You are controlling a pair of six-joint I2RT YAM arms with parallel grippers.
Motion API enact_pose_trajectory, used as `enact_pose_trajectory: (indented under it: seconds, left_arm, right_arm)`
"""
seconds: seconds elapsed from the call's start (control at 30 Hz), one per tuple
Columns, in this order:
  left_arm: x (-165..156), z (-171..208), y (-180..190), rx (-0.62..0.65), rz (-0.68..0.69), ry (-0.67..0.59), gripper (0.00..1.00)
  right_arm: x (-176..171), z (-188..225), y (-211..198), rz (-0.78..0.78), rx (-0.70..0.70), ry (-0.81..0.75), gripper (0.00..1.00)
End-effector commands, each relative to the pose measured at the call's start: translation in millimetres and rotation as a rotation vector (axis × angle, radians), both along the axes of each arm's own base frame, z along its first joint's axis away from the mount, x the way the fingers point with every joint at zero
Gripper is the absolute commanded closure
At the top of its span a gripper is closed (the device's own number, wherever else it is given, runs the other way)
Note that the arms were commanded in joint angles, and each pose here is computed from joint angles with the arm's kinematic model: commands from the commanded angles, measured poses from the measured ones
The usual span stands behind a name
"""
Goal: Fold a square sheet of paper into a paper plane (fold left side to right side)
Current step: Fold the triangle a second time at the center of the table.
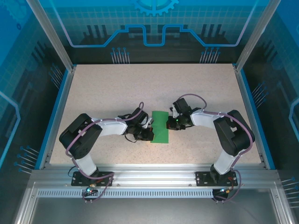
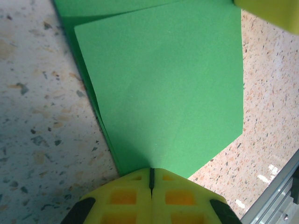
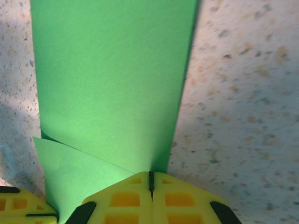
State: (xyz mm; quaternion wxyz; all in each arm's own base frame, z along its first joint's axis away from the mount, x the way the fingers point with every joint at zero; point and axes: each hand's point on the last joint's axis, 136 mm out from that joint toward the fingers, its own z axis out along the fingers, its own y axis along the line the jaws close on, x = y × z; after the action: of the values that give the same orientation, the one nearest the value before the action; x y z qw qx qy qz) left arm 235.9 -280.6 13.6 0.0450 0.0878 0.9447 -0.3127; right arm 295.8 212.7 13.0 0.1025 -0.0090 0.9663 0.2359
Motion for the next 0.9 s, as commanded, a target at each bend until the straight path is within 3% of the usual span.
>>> enact_pose_trajectory:
  seconds: [0.0,0.37,0.6,0.87]
  left_arm:
    - [-12.0,-19.5,16.1,0.081,0.005,0.068,1.00]
    - [-10.6,-15.4,14.6,0.066,0.005,0.054,1.00]
    - [-10.8,-13.5,13.0,0.057,0.001,0.052,1.00]
    - [-2.7,10.1,0.8,-0.004,-0.006,0.024,1.00]
  right_arm:
    - [0.8,-4.7,-22.8,-0.018,-0.054,0.017,1.00]
    - [-7.7,40.2,7.8,0.038,0.031,-0.065,1.00]
    - [-16.1,25.4,47.6,0.092,0.093,-0.016,1.00]
    - [-22.9,-1.9,42.8,0.082,0.031,0.068,1.00]
